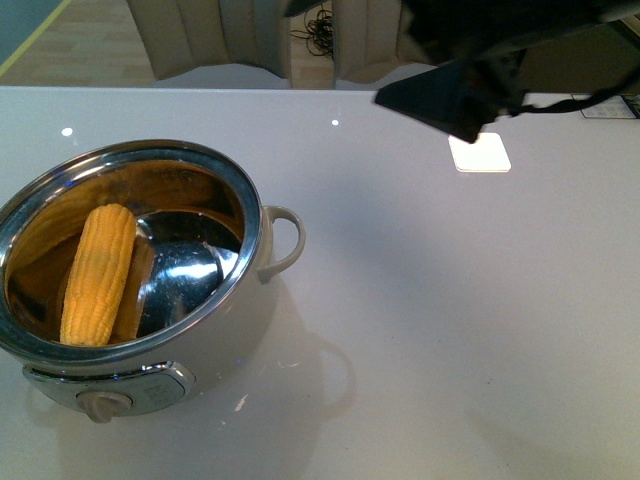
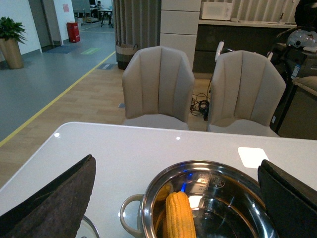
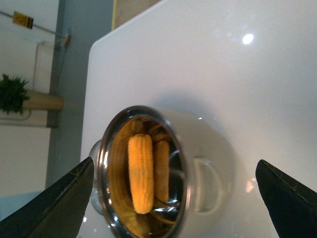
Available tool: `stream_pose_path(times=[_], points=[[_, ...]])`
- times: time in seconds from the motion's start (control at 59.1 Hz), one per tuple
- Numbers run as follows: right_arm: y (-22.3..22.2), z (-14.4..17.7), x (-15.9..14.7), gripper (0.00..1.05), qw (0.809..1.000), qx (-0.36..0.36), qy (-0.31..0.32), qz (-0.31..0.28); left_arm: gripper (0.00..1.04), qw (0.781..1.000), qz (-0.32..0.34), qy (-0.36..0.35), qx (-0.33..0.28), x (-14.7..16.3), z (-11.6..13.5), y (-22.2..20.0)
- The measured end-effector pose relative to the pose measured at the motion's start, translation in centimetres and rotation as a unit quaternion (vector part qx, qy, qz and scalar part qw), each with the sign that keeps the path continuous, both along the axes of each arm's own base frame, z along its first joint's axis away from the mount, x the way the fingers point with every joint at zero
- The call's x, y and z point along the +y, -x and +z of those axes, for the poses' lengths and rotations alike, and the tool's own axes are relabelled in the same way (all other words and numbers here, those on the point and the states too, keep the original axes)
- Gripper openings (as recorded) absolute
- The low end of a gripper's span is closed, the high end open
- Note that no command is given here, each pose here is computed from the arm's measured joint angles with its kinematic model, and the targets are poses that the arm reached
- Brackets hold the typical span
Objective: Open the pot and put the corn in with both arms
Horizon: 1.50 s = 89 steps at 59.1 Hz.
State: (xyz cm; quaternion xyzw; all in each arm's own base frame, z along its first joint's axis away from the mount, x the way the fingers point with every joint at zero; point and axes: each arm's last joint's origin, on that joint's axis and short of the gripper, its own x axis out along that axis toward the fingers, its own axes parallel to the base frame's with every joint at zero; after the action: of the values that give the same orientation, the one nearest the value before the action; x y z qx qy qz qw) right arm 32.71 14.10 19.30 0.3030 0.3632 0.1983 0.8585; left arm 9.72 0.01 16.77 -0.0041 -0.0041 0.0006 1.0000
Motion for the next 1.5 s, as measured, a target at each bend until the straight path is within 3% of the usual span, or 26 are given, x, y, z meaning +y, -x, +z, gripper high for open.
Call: stream_pose_path(times=[0.271,0.457,0.575,0.862,1.386,1.505], points=[[5.8,0.7,-6.7,0.96,0.99,-0.086,0.095,-0.067,0.98,1.0,0.0,0.0,0.0,0.0,0.0,0.0],[10.3,0.6,-9.1,0.96,0.954,-0.173,0.229,-0.09,0.98,1.0,0.0,0.0,0.0,0.0,0.0,0.0],[12.2,0.1,-10.7,0.96,0.94,-0.177,0.271,-0.11,0.98,1.0,0.0,0.0,0.0,0.0,0.0,0.0],[16.4,-0.3,-12.2,0.96,0.926,-0.168,0.305,-0.145,0.98,1.0,0.0,0.0,0.0,0.0,0.0,0.0],[17.2,0.2,-12.0,0.96,0.923,-0.176,0.308,-0.148,0.98,1.0,0.0,0.0,0.0,0.0,0.0,0.0],[17.6,-0.7,-12.3,0.77,0.887,-0.302,0.299,-0.181,0.98,1.0,0.0,0.0,0.0,0.0,0.0,0.0]])
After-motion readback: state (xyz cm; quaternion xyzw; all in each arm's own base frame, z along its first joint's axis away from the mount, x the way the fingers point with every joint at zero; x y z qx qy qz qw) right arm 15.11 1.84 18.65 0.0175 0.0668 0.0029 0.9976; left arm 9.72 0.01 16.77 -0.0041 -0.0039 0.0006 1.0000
